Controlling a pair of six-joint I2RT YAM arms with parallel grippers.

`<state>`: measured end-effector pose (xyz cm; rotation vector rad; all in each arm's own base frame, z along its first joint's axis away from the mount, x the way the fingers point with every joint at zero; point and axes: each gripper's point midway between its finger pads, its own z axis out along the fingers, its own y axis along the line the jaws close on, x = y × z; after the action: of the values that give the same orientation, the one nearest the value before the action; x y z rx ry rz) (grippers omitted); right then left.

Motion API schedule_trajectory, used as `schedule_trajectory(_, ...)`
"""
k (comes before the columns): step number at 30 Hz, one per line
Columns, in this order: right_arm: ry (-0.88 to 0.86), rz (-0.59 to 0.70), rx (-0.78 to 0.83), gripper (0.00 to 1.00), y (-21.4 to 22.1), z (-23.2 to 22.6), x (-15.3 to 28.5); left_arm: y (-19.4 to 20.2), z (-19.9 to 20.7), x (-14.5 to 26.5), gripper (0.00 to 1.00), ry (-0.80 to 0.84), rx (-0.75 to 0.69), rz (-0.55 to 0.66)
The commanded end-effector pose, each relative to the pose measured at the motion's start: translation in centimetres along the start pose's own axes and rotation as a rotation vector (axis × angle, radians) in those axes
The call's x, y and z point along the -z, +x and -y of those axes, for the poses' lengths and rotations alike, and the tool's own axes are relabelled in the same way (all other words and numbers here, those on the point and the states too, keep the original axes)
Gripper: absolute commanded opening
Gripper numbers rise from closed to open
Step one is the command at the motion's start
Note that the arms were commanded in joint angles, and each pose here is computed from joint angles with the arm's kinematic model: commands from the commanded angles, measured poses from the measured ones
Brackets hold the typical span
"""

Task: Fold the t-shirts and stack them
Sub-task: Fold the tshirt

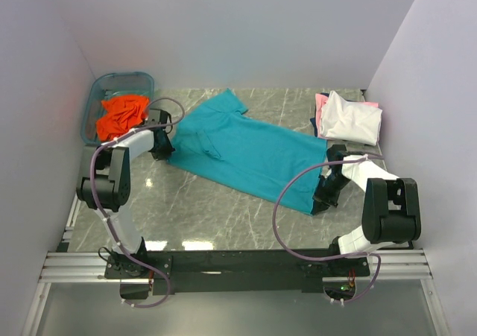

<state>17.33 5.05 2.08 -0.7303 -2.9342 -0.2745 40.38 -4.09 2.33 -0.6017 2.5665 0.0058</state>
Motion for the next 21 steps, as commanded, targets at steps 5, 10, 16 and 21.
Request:
schedule_trajectory(5, 0.060, -0.028, -0.044, 0.00, 1.7, 1.1, 0.4, 0.9, -1.8, 1.9, 0.00, -0.042, 0.032, 0.016)
schedule_trajectory(10, 0.070, -0.033, -0.028, 0.00, 2.5, 1.0, 0.3, 0.7, -1.8, 3.1, 0.09, -0.027, 0.056, 0.037)
schedule_trajectory(16, 0.058, -0.006, -0.026, 0.20, 2.4, 0.9, 0.7, 0.3, -0.3, 5.2, 0.38, 0.051, 0.066, 0.064)
schedule_trajectory(21, 0.073, 0.042, -0.029, 0.41, 1.7, 0.9, 1.7, 0.9, 2.3, 7.5, 0.48, 0.139, 0.033, 0.079)
